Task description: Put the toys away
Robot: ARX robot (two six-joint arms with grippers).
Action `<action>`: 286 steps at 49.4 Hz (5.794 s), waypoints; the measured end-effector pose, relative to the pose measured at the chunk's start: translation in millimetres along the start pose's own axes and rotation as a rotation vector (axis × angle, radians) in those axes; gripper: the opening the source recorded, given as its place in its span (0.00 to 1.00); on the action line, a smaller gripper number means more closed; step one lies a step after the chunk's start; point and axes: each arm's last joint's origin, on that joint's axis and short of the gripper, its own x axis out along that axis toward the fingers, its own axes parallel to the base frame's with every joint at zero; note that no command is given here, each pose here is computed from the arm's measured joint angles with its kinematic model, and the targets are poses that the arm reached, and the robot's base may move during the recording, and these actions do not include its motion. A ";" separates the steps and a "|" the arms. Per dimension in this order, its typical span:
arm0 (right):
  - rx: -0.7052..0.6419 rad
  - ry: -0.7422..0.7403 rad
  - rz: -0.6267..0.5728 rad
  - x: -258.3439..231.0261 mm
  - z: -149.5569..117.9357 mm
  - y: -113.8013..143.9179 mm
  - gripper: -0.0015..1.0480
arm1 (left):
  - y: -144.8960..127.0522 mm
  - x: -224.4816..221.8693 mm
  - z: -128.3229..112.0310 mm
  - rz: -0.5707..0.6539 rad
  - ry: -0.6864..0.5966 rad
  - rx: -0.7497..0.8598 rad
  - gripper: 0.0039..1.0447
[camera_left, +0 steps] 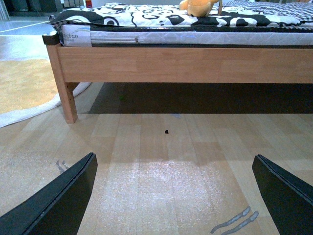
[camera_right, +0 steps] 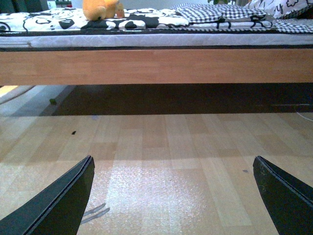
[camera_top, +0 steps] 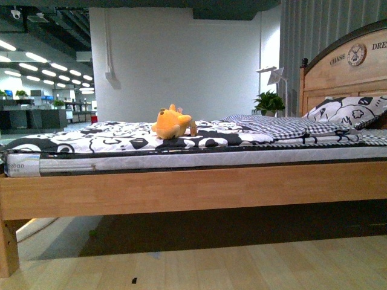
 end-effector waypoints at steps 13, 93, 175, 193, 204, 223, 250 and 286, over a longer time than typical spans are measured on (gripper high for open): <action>0.000 0.000 0.000 0.0 0.0 0.0 0.94 | 0.0 0.0 0.0 0.000 0.000 0.000 0.94; 0.000 0.000 -0.001 0.0 0.0 0.0 0.94 | 0.0 0.0 0.0 -0.001 0.000 0.000 0.94; 0.000 0.000 0.004 0.0 0.0 0.2 0.94 | 0.0 0.0 0.0 0.000 0.000 0.000 0.94; 0.000 0.000 0.004 0.0 0.0 0.2 0.94 | 0.0 0.0 0.0 0.000 0.000 0.000 0.94; 0.105 0.083 -0.051 4.6 3.0 -4.6 0.94 | 0.0 0.0 0.0 0.000 0.000 0.000 0.94; 0.102 -0.199 0.060 62.0 131.3 7.1 0.94 | 0.0 0.0 0.0 0.000 0.000 0.000 0.94; -0.022 -0.065 0.344 204.8 188.4 160.0 0.94 | 0.0 0.0 0.0 0.000 0.000 0.000 0.94; -0.017 -0.033 0.047 291.0 147.1 166.2 0.94 | 0.0 0.0 0.0 0.000 0.000 0.000 0.94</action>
